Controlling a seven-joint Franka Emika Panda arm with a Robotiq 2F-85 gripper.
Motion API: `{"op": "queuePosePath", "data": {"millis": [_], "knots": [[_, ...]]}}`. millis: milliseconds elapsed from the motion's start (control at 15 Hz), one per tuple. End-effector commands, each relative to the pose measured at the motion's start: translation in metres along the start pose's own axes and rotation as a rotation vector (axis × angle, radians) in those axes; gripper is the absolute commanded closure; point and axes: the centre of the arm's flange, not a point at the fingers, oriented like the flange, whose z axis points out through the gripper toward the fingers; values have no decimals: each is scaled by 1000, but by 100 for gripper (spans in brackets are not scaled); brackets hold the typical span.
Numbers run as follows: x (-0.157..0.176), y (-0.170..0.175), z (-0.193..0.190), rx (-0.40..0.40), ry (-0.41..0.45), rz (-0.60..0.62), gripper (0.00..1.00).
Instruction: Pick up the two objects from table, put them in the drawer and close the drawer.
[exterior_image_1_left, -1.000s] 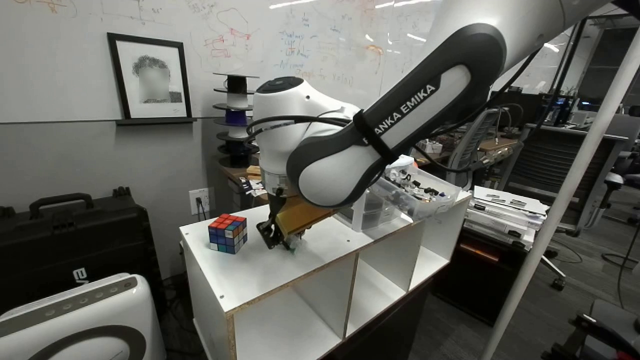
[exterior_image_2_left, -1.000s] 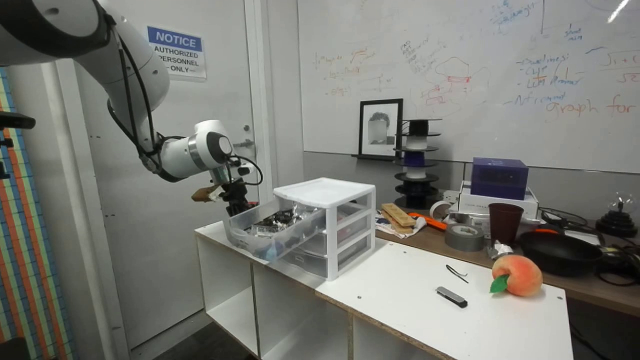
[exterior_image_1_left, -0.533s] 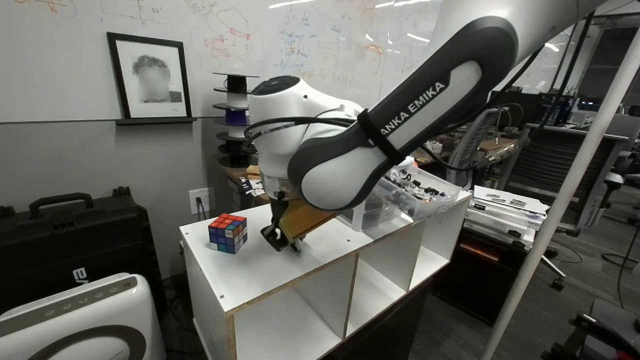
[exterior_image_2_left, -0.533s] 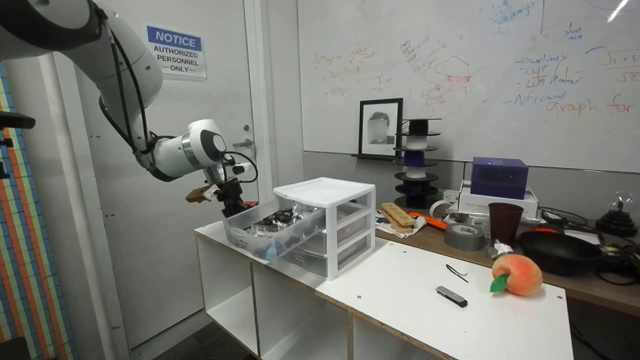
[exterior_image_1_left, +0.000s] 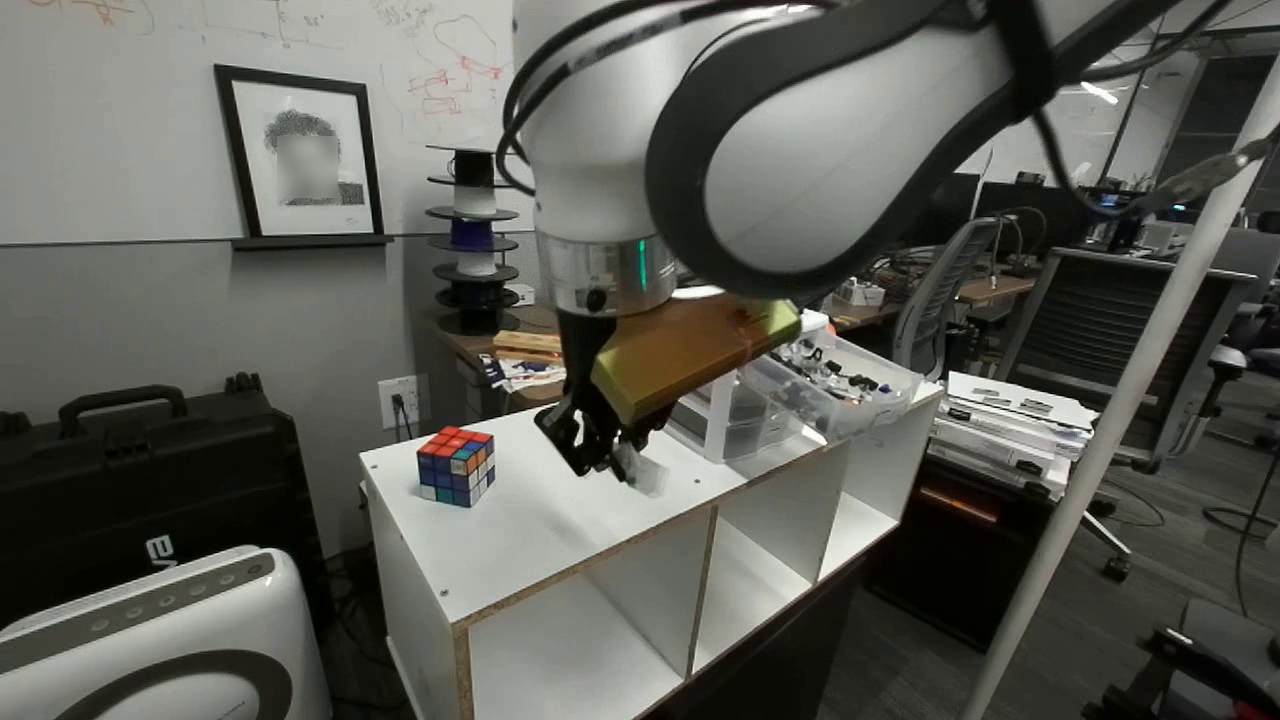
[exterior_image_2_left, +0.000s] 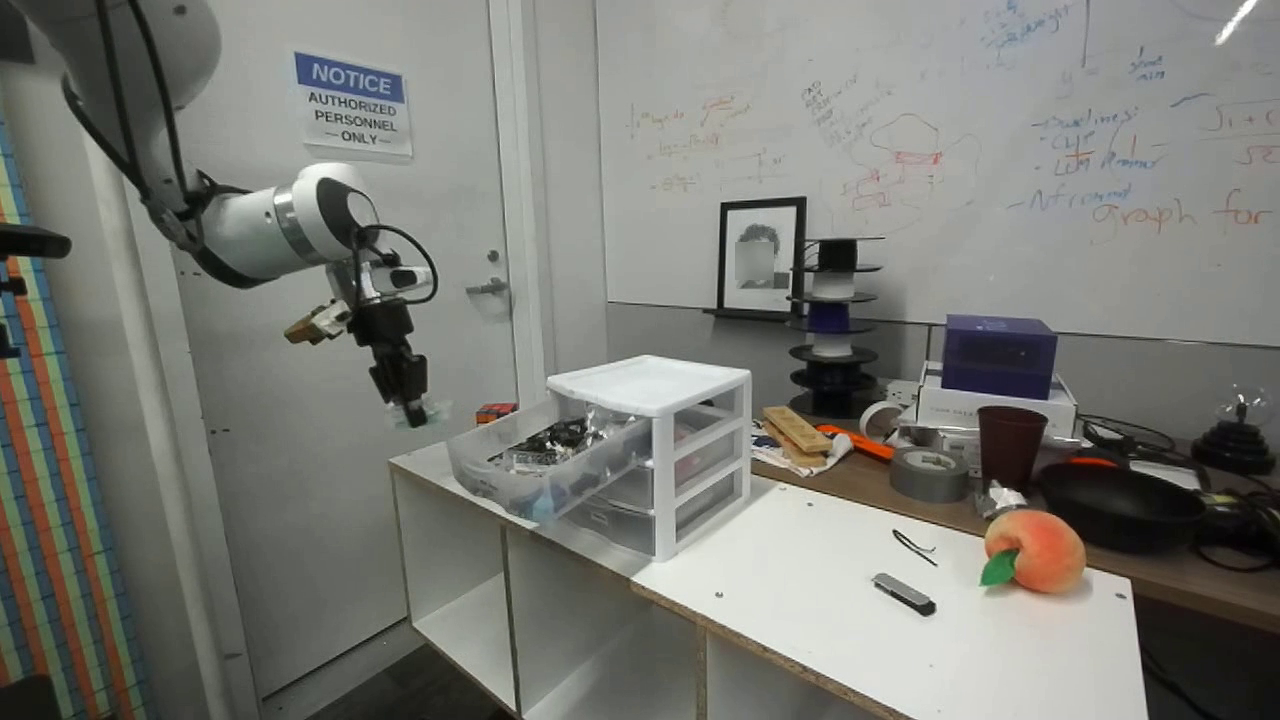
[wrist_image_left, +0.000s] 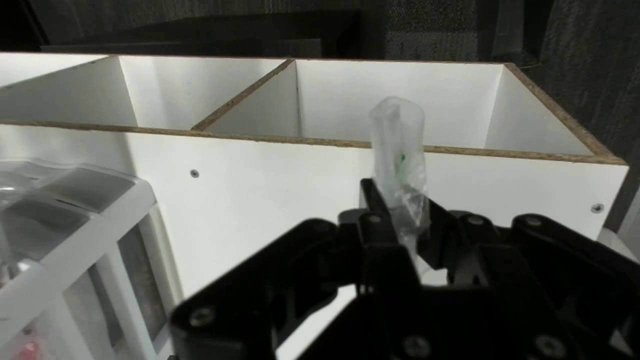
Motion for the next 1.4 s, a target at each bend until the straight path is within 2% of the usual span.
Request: {"op": "queuePosePath", "data": {"millis": [0,267,600,933,1133,1333], "knots": [[-46,53,-60,40,18,123,97],[-63,125,-86,81,10,307,97],[-73,247,-94,120,-32,535,97],[-53,338,-82,156,-16,752,97],[-22,351,-59,151,-13,767,97],[5,324,-29,136,-56,716,97]]}}
